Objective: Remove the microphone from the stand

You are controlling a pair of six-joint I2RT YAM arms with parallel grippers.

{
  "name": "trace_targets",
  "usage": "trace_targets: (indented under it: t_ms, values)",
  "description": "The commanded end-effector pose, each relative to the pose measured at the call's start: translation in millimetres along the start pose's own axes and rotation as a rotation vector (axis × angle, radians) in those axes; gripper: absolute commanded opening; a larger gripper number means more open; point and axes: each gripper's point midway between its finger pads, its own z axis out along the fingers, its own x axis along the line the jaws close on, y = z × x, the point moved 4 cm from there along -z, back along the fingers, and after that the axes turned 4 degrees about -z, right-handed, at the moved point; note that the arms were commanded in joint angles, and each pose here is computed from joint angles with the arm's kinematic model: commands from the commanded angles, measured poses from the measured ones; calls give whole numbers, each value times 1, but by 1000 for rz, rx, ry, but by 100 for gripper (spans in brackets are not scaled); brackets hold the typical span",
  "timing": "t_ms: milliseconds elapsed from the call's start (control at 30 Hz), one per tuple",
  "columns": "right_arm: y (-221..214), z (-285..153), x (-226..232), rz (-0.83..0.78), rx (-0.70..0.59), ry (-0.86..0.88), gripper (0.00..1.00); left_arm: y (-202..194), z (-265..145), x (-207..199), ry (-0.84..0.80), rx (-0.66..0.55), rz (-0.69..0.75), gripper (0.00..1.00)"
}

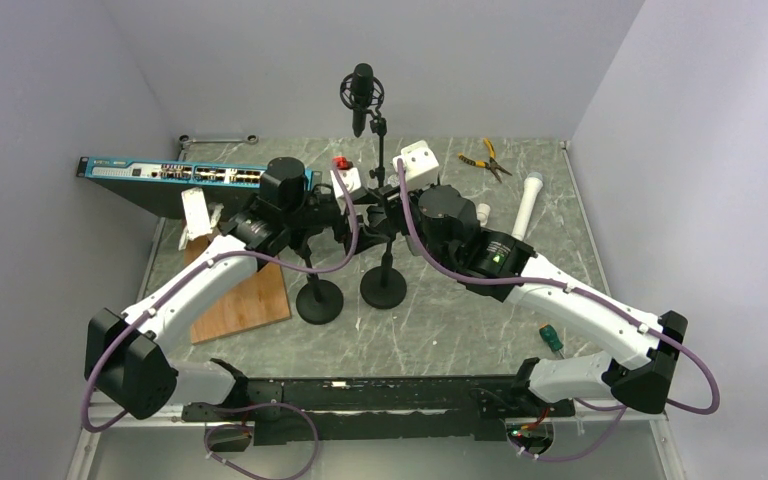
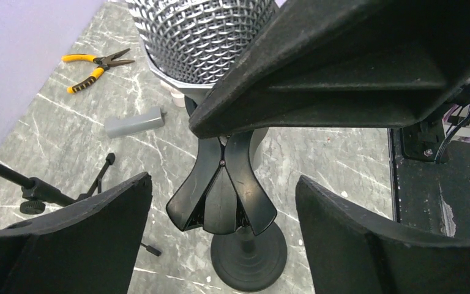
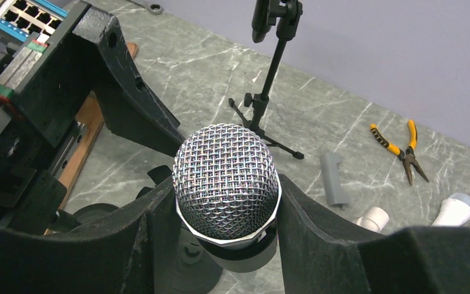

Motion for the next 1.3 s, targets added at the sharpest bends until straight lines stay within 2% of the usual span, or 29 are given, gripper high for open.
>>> trace_targets:
  t_ms: [0, 100, 267, 333, 367, 433, 467, 500, 733, 967, 1267]
  values:
    - [16, -7, 2, 86, -62, 32, 0, 13, -3, -2, 10, -12, 62, 86]
    - [15, -7, 2, 87, -59, 33, 0, 9, -3, 0, 36, 5, 60, 81]
    - [14, -7, 2, 92, -61, 37, 0, 5, -1, 5, 61, 34, 50, 82]
    - [15, -8, 3, 92, -62, 39, 0, 5, -1, 7, 70, 37, 52, 75]
    - [15, -7, 3, 91, -62, 38, 0, 4, 1, 8, 69, 45, 49, 63]
    - [17, -8, 2, 94, -69, 37, 0, 6, 3, 12, 68, 70, 41, 19]
    - [18, -7, 2, 93, -69, 35, 0, 5, 3, 15, 81, 90, 27, 2]
    - [20, -8, 1, 93, -72, 33, 0, 4, 4, 16, 83, 104, 19, 0]
    - [51, -12, -1, 100, -113, 45, 0, 2, 3, 13, 75, 93, 19, 0]
    - [124, -32, -9, 99, -264, 92, 0, -4, 4, 10, 57, 99, 1, 0]
    - [193, -72, -55, 76, -432, -33, 0, -4, 1, 6, 75, 84, 33, 0]
